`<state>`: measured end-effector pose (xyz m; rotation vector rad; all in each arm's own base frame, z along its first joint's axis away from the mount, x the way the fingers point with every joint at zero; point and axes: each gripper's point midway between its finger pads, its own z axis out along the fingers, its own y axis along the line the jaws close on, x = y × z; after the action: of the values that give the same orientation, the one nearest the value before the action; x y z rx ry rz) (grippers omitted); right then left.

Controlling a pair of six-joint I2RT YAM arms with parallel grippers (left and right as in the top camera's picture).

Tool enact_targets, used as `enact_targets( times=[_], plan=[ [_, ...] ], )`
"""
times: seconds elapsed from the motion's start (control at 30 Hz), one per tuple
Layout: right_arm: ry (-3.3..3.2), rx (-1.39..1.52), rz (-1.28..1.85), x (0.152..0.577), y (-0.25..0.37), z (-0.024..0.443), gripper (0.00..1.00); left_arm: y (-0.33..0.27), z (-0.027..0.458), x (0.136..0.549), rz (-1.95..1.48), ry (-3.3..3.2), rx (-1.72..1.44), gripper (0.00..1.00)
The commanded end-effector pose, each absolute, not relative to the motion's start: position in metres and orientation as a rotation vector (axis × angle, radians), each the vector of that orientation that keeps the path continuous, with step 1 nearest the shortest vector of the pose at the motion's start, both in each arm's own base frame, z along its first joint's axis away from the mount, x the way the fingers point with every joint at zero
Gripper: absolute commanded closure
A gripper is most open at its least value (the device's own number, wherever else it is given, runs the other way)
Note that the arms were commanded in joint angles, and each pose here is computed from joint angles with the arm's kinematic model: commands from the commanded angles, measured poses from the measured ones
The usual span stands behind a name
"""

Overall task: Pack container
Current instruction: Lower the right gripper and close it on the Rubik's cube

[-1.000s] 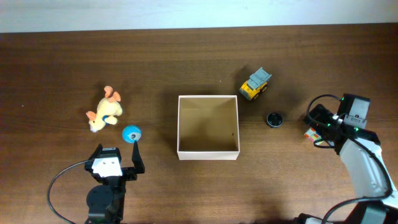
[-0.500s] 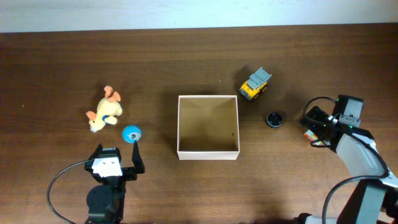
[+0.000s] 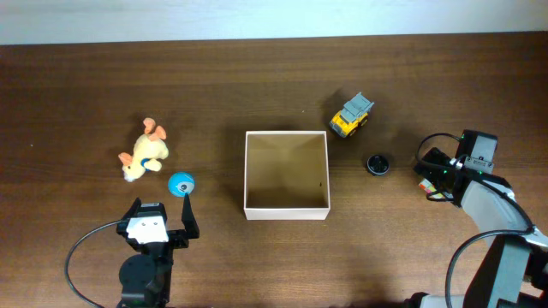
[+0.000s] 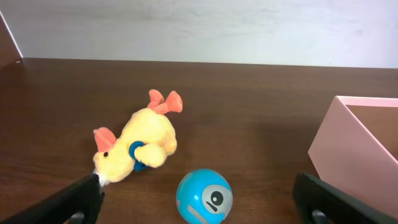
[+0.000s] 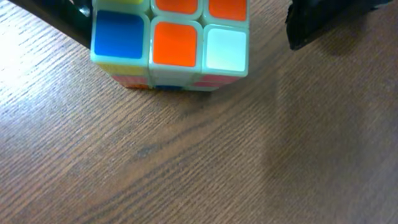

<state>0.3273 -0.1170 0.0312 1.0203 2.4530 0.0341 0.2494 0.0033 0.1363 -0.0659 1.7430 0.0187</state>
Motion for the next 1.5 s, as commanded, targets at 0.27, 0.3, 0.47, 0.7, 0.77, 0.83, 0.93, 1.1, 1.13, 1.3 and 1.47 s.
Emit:
enact_targets(
  times=[0.27, 0.3, 0.47, 0.7, 0.77, 0.83, 0.93, 1.1, 1.13, 1.3, 1.47],
  plan=[
    [2.414, 1.075, 0.006, 0.327, -0.124, 0.029, 0.12, 0.003, 0.135, 0.249, 0.030, 1.743, -0.048, 0.01],
    [2.409, 1.090, 0.000, 0.327, -0.125, 0.029, 0.12, 0.003, 0.135, 0.249, 0.030, 1.743, -0.048, 0.01],
    [2.392, 1.179, -0.008, 0.321, -0.126, 0.026, 0.12, 0.003, 0.135, 0.249, 0.029, 1.743, -0.048, 0.01],
    [2.391, 1.204, -0.016, 0.318, -0.127, 0.025, 0.12, 0.003, 0.135, 0.249, 0.029, 1.743, -0.048, 0.01],
    [2.389, 1.201, -0.017, 0.318, -0.127, 0.025, 0.12, 0.003, 0.135, 0.249, 0.030, 1.743, -0.048, 0.01],
    [2.393, 1.186, -0.019, 0.319, -0.127, 0.026, 0.15, 0.003, 0.135, 0.249, 0.029, 1.743, -0.048, 0.01],
    [2.394, 1.182, -0.020, 0.319, -0.127, 0.026, 0.23, 0.003, 0.135, 0.249, 0.029, 1.743, -0.048, 0.01],
    [2.395, 1.182, -0.020, 0.319, -0.127, 0.026, 0.32, 0.003, 0.135, 0.249, 0.030, 1.743, -0.048, 0.01],
    [2.395, 1.182, -0.020, 0.319, -0.127, 0.026, 0.32, 0.003, 0.135, 0.249, 0.030, 1.743, -0.048, 0.01],
    [2.395, 1.182, -0.020, 0.319, -0.127, 0.026, 0.35, 0.003, 0.135, 0.249, 0.029, 1.743, -0.049, 0.01],
    [2.395, 1.183, -0.020, 0.319, -0.127, 0.026, 0.40, 0.003, 0.135, 0.249, 0.030, 1.743, -0.048, 0.01]
  ],
)
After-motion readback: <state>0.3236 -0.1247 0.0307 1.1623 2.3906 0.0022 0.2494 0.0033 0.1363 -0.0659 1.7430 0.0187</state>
